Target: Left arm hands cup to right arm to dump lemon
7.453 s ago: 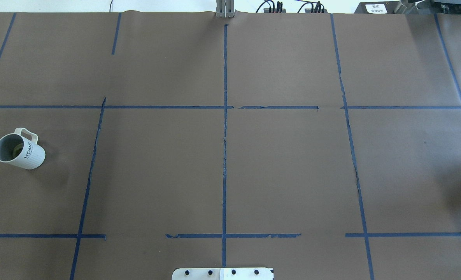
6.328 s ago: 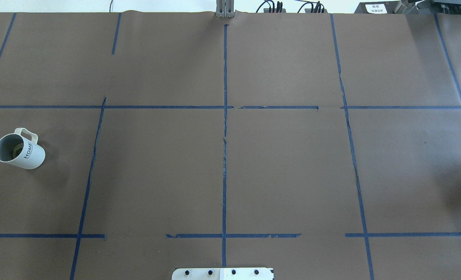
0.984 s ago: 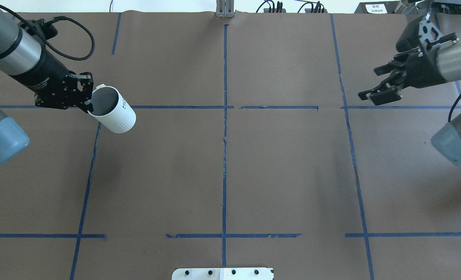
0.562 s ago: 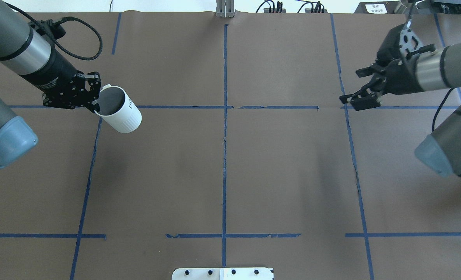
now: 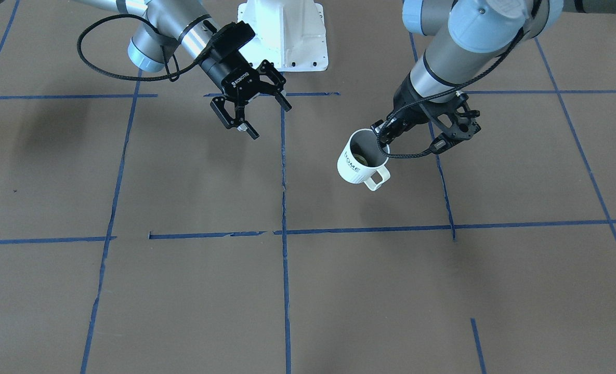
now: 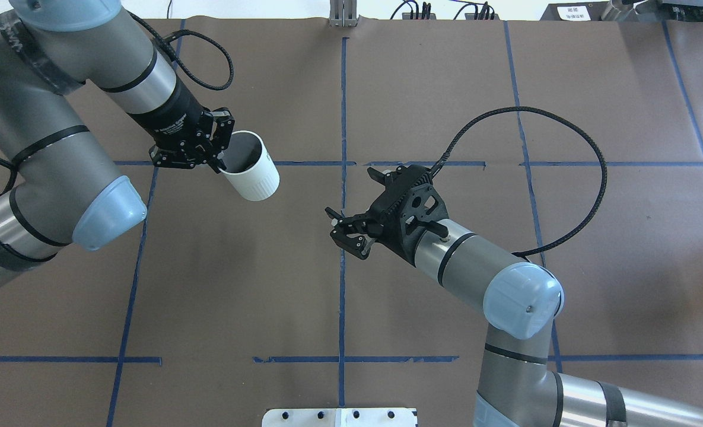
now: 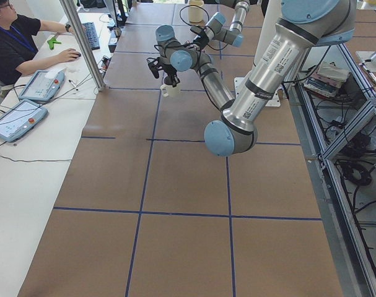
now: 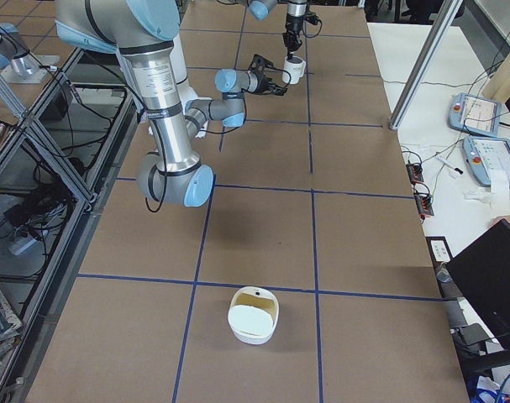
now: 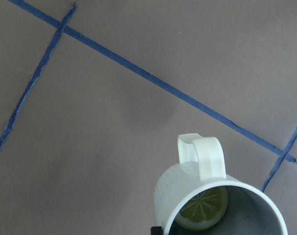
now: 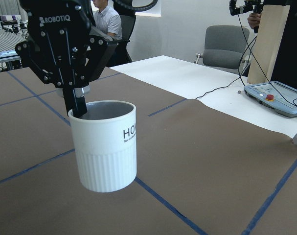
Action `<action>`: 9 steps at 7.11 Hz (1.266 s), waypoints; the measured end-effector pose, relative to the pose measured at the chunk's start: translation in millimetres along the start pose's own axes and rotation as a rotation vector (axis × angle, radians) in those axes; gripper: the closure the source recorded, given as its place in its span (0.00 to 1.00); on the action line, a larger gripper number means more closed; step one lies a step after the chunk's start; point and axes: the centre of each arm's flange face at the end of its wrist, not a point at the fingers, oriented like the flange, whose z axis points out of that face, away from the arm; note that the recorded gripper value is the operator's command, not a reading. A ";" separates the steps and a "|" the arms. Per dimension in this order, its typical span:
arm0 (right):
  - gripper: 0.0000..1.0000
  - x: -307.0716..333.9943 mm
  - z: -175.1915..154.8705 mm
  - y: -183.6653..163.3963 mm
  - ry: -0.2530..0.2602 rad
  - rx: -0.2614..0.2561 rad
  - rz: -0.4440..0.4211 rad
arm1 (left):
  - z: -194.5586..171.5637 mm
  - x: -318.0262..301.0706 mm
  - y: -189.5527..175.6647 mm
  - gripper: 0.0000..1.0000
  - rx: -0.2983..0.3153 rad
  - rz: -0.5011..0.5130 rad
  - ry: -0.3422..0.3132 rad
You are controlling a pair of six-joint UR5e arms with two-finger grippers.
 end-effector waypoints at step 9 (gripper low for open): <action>0.01 -6.0 5.9 8.1 0.014 -0.009 -0.007 | -2.0 67.4 111.3 1.00 -0.119 -0.070 0.089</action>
